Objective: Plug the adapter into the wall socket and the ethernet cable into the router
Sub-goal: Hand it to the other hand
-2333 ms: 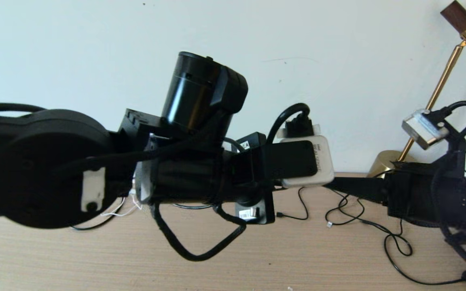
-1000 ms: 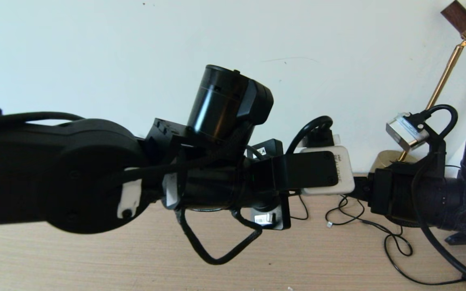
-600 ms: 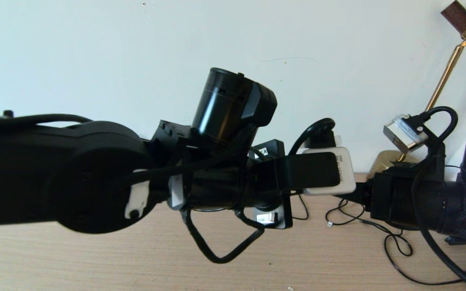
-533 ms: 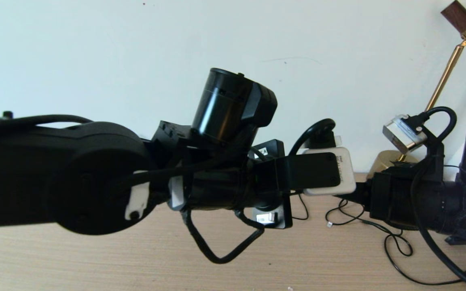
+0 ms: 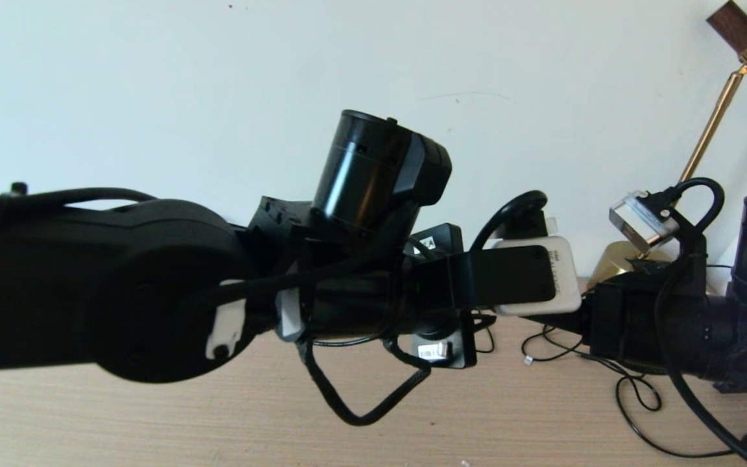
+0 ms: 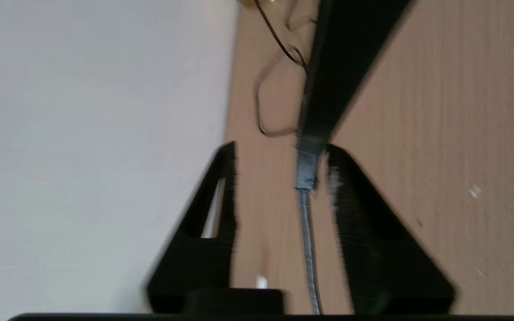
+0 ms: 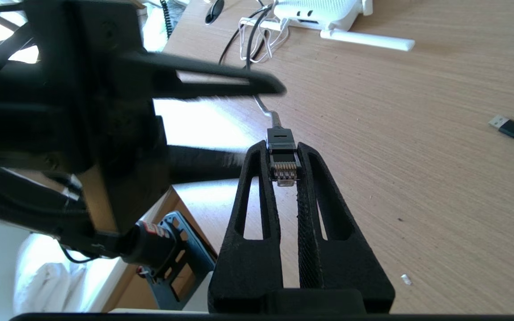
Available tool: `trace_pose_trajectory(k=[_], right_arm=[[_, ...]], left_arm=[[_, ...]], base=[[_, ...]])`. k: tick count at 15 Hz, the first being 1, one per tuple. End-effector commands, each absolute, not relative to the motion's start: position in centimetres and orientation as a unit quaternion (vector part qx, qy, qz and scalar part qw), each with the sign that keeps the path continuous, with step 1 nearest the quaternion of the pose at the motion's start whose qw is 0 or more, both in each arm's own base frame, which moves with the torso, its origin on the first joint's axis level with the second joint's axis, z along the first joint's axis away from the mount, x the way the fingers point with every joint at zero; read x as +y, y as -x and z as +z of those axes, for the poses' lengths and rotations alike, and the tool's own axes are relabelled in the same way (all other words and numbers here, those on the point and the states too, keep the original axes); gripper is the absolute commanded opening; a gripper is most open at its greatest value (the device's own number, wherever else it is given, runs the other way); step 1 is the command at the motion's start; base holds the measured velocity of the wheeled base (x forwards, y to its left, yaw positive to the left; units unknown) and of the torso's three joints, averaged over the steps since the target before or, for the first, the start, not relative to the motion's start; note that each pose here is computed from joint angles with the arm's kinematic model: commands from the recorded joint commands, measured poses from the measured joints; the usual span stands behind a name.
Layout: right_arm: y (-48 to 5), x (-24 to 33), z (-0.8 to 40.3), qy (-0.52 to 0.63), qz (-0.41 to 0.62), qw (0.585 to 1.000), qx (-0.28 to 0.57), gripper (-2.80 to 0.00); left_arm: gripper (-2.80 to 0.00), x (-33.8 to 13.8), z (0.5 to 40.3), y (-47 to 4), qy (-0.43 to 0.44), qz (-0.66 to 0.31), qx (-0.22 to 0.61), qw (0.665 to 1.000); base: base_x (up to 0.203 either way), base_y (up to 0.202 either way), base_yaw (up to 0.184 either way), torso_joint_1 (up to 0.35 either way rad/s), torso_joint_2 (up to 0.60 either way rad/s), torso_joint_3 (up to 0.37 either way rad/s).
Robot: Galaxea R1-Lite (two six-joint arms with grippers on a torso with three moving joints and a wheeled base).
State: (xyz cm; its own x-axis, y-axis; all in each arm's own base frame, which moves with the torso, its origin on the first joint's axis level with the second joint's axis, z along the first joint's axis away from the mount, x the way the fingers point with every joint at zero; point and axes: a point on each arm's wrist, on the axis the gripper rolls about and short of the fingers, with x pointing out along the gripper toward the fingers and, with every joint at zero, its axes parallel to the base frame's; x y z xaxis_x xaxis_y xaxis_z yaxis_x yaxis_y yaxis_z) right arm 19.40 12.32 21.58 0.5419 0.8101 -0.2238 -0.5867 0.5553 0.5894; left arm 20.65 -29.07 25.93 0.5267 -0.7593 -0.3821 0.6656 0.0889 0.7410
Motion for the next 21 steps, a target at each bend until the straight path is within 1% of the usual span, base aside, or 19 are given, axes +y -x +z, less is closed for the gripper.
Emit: trace_pose_trajectory(k=[1,4,6,8,9,12,15,16,19,21], right_arm=[[-19.3,12.2,21.5,-0.237,0.410,0.845,0.247,-2.80],[-19.3,12.0,21.5,-0.291,0.374,0.840,0.264,-2.80],[-19.4,11.6,22.1,-0.354,0.348,0.824,0.274,-2.80],[-19.4,11.3,23.0,-0.415,0.331,0.797,0.289,-2.80],[-19.4,11.3,23.3,-0.433,0.329,0.780,0.310,-2.80],[-19.3,11.6,24.2,-0.481,0.349,0.706,0.385,-2.80],[-19.9,12.1,23.9,-0.499,0.349,0.665,0.434,-2.80],[-20.2,12.4,23.8,-0.505,0.348,0.645,0.457,-2.80],[-21.2,13.0,23.3,-0.512,0.346,0.614,0.491,-2.80],[-21.8,13.4,23.3,-0.511,0.350,0.608,0.497,-2.80]], left_arm=[[0.00,-28.8,26.3,-20.6,-0.466,-0.474,-0.072,0.744],[0.00,-27.6,25.7,-19.8,-0.473,-0.466,-0.095,0.741],[0.00,-26.4,24.8,-18.9,-0.478,-0.462,-0.108,0.740],[0.00,-25.3,23.5,-18.1,-0.477,-0.457,-0.125,0.740],[0.00,-24.8,22.8,-17.8,-0.475,-0.455,-0.138,0.740],[0.00,-24.0,20.6,-17.3,-0.461,-0.457,-0.182,0.739],[0.00,-23.3,20.6,-18.2,-0.469,-0.436,-0.201,0.741],[0.00,-23.4,20.7,-18.3,-0.465,-0.435,-0.212,0.741],[0.00,-24.2,20.6,-18.7,-0.447,-0.442,-0.250,0.736],[0.00,-24.4,20.7,-18.8,-0.440,-0.452,-0.262,0.731]], base=[[0.000,0.000,0.000,0.000,0.00,0.000],[0.000,0.000,0.000,0.000,0.00,0.000],[0.000,0.000,0.000,0.000,0.00,0.000],[0.000,0.000,0.000,0.000,0.00,0.000],[0.000,0.000,0.000,0.000,0.00,0.000],[0.000,0.000,0.000,0.000,0.00,0.000],[0.000,0.000,0.000,0.000,0.00,0.000],[0.000,0.000,0.000,0.000,0.00,0.000],[0.000,0.000,0.000,0.000,0.00,0.000],[0.000,0.000,0.000,0.000,0.00,0.000]])
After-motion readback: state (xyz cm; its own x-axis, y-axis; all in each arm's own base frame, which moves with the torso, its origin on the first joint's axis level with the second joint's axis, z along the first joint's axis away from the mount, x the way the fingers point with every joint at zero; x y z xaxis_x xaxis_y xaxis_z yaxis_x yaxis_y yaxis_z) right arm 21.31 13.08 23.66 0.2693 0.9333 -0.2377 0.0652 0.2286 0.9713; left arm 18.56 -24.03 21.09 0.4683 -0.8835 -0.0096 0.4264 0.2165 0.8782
